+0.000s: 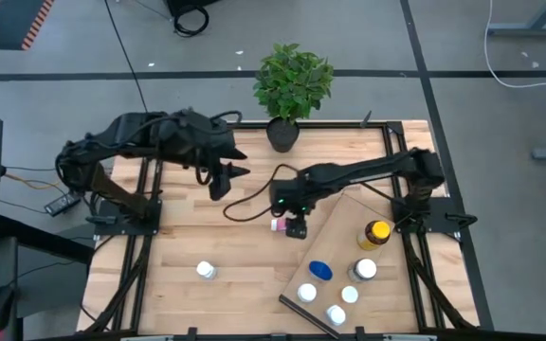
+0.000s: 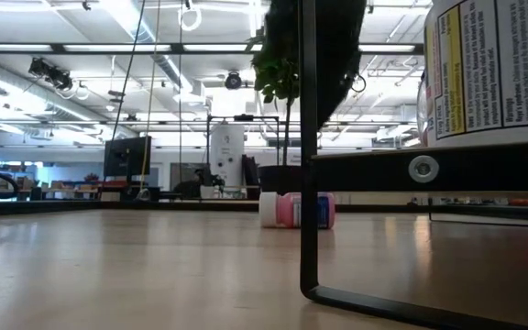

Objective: Pick and place medicine bottles onto shelf by color
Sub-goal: Put the pink medicine bottle on the shelf

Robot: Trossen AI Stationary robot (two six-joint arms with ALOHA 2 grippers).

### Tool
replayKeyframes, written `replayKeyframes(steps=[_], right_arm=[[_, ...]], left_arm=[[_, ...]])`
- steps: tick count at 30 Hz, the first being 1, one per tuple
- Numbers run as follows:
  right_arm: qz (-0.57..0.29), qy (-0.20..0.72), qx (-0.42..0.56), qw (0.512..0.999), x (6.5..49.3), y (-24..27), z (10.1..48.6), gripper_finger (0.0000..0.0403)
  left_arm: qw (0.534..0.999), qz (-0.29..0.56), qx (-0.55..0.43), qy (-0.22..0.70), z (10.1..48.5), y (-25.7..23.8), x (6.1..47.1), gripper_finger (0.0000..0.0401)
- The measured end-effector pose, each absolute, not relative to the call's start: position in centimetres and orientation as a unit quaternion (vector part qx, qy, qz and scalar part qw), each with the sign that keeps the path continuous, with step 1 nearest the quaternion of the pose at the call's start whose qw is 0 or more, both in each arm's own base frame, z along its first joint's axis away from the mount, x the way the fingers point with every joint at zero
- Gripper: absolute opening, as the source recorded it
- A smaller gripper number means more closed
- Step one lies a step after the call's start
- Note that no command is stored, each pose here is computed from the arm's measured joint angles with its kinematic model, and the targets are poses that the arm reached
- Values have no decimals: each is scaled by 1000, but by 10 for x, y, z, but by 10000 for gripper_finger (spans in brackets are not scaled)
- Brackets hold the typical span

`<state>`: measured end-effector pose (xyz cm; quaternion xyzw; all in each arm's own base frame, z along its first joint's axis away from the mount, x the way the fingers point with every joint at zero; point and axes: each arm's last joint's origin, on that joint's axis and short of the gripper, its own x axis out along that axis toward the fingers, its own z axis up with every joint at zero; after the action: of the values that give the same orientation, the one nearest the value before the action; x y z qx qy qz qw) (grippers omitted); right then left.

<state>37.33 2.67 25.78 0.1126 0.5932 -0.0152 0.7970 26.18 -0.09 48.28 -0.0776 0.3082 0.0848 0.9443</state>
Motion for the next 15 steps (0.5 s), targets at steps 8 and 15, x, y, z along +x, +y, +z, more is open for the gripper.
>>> replayKeyframes(steps=[8,15], right_arm=[[-2,592,106,799,404,24,212,272],[13,569,99,816,421,25,191,272]], left_arm=[[950,104,-77,285,484,-23,265,185],[948,119,-113,274,485,-37,263,185]])
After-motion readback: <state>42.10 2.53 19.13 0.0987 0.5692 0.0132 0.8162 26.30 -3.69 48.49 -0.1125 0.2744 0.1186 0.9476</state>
